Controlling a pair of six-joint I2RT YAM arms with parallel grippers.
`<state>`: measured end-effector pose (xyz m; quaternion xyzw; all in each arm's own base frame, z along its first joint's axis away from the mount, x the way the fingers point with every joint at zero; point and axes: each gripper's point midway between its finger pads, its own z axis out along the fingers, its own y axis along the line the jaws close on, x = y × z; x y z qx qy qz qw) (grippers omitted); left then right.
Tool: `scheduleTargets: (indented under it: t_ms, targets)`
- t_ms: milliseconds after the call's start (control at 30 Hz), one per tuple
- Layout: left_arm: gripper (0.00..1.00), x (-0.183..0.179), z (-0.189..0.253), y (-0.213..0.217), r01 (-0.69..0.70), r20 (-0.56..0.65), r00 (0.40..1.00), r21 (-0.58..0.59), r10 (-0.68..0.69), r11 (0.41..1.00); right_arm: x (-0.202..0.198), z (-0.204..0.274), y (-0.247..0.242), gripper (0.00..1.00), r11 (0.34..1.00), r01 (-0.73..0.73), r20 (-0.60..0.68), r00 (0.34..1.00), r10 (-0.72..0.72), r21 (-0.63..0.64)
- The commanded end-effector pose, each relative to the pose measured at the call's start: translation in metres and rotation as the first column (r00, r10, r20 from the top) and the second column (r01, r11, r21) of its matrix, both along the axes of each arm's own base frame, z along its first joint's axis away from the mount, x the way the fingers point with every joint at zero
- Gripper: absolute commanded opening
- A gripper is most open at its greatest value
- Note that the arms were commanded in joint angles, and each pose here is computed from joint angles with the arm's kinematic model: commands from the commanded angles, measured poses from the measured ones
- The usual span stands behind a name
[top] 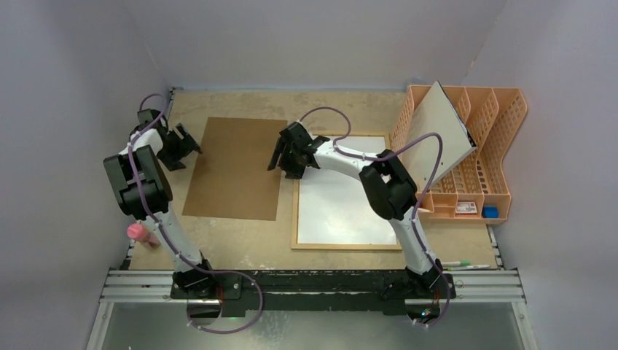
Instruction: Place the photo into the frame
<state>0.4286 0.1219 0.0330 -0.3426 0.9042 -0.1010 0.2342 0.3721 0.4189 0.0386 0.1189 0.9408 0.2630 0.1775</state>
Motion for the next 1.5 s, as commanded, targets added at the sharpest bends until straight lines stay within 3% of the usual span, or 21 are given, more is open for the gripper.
scheduleTargets:
  t_ms: [0, 167, 300, 467, 600, 833, 1133, 1467]
  targets:
    - [0.77, -0.004, -0.017, -0.025, 0.062, -0.030, 0.997, -0.133, -0.067, 0.989, -0.006, -0.031, -0.005, 0.70, 1.000, 0.001, -0.081, 0.997, -0.004, -0.031]
    - [0.74, -0.013, -0.035, -0.033, 0.063, -0.110, 0.990, -0.202, -0.087, 0.977, -0.004, -0.039, 0.001, 0.70, 1.000, -0.014, -0.094, 0.995, 0.013, -0.010]
    - [0.71, -0.025, -0.049, -0.044, 0.060, -0.178, 0.978, -0.278, -0.113, 0.959, -0.007, -0.040, 0.014, 0.70, 0.996, -0.047, -0.118, 0.991, 0.056, 0.079]
    - [0.68, -0.051, -0.072, -0.049, 0.045, -0.297, 0.945, -0.288, -0.134, 0.956, -0.005, -0.021, 0.029, 0.69, 0.978, -0.066, -0.101, 0.991, 0.087, 0.196]
    - [0.65, -0.056, -0.073, -0.052, 0.041, -0.304, 0.943, -0.296, -0.135, 0.954, -0.003, 0.007, 0.044, 0.68, 0.941, -0.089, -0.091, 0.988, 0.125, 0.327]
    - [0.64, -0.049, -0.063, -0.053, 0.045, -0.276, 0.952, -0.304, -0.133, 0.952, 0.010, 0.063, 0.060, 0.66, 0.887, -0.130, 0.011, 0.990, 0.140, 0.443]
    - [0.63, -0.050, -0.066, -0.059, 0.043, -0.271, 0.953, -0.328, -0.137, 0.944, 0.020, 0.102, 0.050, 0.65, 0.883, -0.141, 0.138, 0.987, 0.087, 0.448]
    - [0.63, -0.053, -0.073, -0.065, 0.056, -0.300, 0.942, -0.304, -0.152, 0.951, 0.025, 0.104, 0.032, 0.64, 0.895, -0.096, 0.145, 0.989, 0.035, 0.436]
